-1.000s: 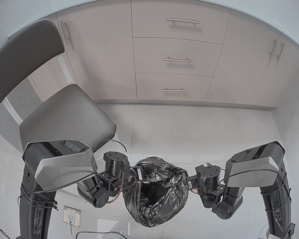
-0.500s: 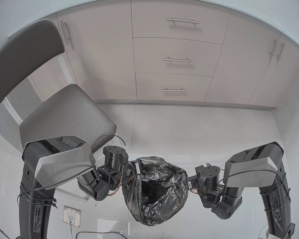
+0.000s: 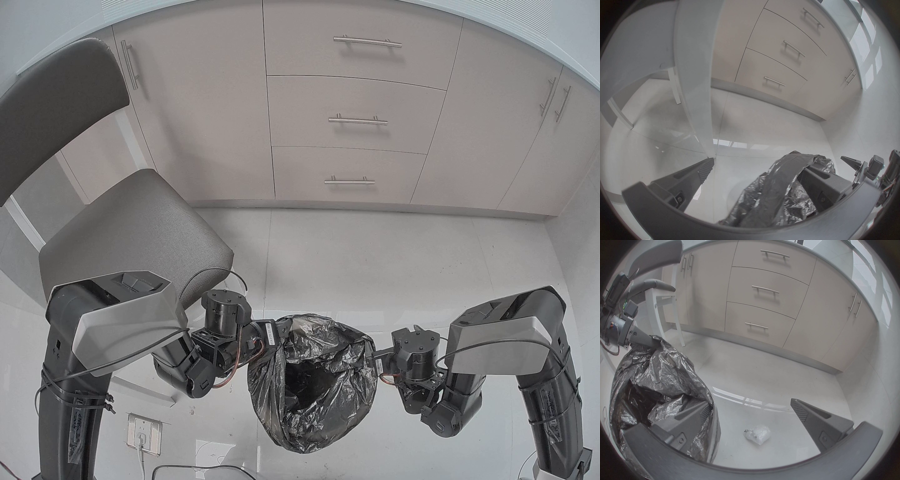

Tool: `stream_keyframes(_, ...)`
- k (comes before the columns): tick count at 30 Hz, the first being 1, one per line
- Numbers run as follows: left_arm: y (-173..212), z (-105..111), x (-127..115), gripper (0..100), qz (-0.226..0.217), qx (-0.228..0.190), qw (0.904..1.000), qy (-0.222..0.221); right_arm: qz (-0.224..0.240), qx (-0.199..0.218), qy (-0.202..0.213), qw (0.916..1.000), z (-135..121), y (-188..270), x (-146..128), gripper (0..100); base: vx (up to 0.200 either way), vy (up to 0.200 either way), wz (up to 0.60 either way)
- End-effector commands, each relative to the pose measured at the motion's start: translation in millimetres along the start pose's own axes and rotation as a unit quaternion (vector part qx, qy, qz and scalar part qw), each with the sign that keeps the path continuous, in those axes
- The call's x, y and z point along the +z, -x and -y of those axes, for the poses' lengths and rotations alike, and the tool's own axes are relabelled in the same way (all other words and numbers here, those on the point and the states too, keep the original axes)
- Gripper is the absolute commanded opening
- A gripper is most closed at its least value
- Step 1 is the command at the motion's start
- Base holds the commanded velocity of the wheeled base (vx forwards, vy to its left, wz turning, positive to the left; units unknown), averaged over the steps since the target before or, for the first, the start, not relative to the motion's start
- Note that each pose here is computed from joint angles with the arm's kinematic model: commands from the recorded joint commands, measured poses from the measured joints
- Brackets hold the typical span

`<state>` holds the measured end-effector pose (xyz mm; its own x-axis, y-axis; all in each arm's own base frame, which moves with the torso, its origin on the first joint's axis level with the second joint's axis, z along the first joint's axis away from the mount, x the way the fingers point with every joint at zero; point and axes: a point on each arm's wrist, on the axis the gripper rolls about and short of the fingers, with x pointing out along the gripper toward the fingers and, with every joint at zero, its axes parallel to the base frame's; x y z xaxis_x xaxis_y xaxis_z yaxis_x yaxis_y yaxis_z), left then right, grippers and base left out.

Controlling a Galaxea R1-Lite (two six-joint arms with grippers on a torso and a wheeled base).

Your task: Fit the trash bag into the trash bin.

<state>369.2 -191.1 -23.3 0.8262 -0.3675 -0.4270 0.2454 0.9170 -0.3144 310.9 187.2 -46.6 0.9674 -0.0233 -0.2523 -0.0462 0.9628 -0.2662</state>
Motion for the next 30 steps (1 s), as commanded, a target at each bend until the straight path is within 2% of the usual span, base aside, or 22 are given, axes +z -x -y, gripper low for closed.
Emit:
stream_keyframes(1, -6.7, -11.5, 0.3, 100, 0.002, 0.012, 0.9999, 0.004, 0.010, -0.010, -0.014, 0.9998, 2.5, -7.9, 0.3, 100, 0.000, 0.000, 0.00)
stream_keyframes(11, -18.5, -20.3, -3.4, 100, -0.010, 0.025, 0.9996, 0.005, 0.009, -0.020, -0.021, 0.9995, 5.2, -17.9, -4.0, 100, 0.000, 0.000, 0.00)
stream_keyframes(16, -26.1, -30.2, -7.7, 100, -0.020, 0.034, 0.9990, -0.019, 0.007, -0.023, -0.021, 0.9995, 5.9, -21.6, -7.9, 100, 0.000, 0.000, 0.00)
stream_keyframes(30, -36.4, -38.6, -13.0, 100, -0.075, 0.060, 0.9949, -0.031, 0.001, -0.022, -0.016, 0.9996, 4.0, -23.4, -14.2, 100, 0.000, 0.000, 0.00)
